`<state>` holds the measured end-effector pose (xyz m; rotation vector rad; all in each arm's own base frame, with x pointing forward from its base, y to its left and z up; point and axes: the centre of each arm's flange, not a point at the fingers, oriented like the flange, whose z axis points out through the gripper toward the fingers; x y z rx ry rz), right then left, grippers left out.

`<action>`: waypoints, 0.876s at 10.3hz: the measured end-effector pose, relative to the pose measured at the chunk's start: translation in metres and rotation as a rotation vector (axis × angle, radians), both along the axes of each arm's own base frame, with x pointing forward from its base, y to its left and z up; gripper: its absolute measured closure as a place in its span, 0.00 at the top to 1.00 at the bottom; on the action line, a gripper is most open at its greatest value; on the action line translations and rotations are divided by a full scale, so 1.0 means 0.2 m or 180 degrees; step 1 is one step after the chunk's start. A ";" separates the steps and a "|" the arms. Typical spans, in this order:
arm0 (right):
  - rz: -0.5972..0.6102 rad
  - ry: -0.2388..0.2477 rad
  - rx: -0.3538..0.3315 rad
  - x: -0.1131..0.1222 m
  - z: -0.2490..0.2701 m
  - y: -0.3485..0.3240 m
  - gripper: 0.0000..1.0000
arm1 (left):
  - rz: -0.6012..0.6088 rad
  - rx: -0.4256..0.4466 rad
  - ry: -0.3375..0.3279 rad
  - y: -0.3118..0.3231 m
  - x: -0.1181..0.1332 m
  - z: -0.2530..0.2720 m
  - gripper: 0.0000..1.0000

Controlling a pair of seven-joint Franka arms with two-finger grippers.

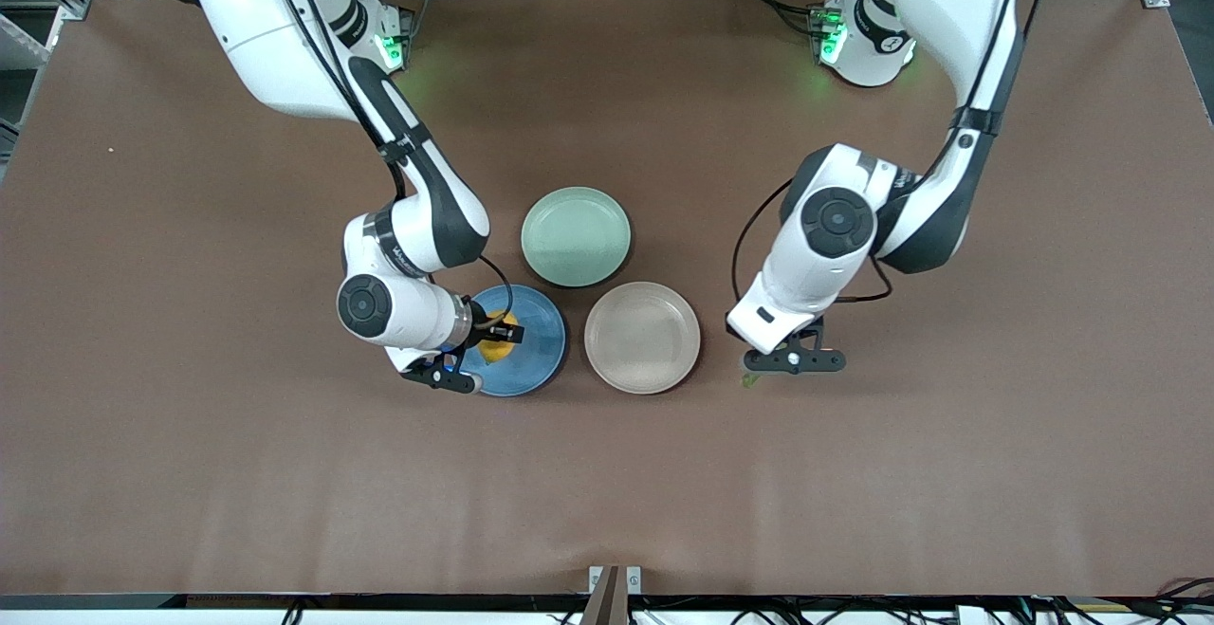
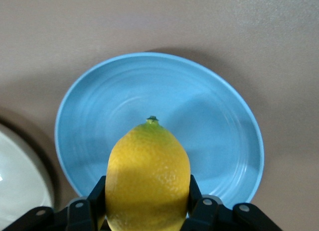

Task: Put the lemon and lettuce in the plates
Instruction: 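Carry the lemon to the blue plate while the left gripper carries lettuce, then release the lemon on the blue plate while the left gripper lowers lettuce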

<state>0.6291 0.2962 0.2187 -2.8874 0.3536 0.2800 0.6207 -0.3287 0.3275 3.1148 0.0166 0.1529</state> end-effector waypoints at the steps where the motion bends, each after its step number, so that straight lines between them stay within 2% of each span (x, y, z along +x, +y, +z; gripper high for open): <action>1: -0.0013 -0.0008 -0.0006 0.00 -0.02 -0.01 0.64 | 0.0110 -0.0022 0.0006 -0.05 0.01 -0.03 0.04; 2: -0.0016 0.0001 -0.0013 0.00 -0.04 -0.01 0.64 | 0.0217 -0.0051 0.0006 -0.11 0.01 -0.08 0.04; 3: -0.0013 -0.0009 -0.0012 0.01 -0.04 -0.01 0.75 | 0.0314 -0.0096 -0.0011 -0.19 -0.01 -0.14 0.04; 5: -0.0027 -0.0125 0.0028 0.05 0.03 0.00 1.00 | 0.0479 -0.0197 -0.0046 -0.35 -0.08 -0.31 0.04; 7: 0.0018 -0.0233 0.0071 0.14 0.24 -0.06 1.00 | 0.0620 -0.0262 -0.0048 -0.46 -0.13 -0.45 0.04; 9: 0.0266 -0.0245 0.0038 0.19 0.47 -0.27 1.00 | 0.0678 -0.0294 -0.0032 -0.56 -0.20 -0.54 0.04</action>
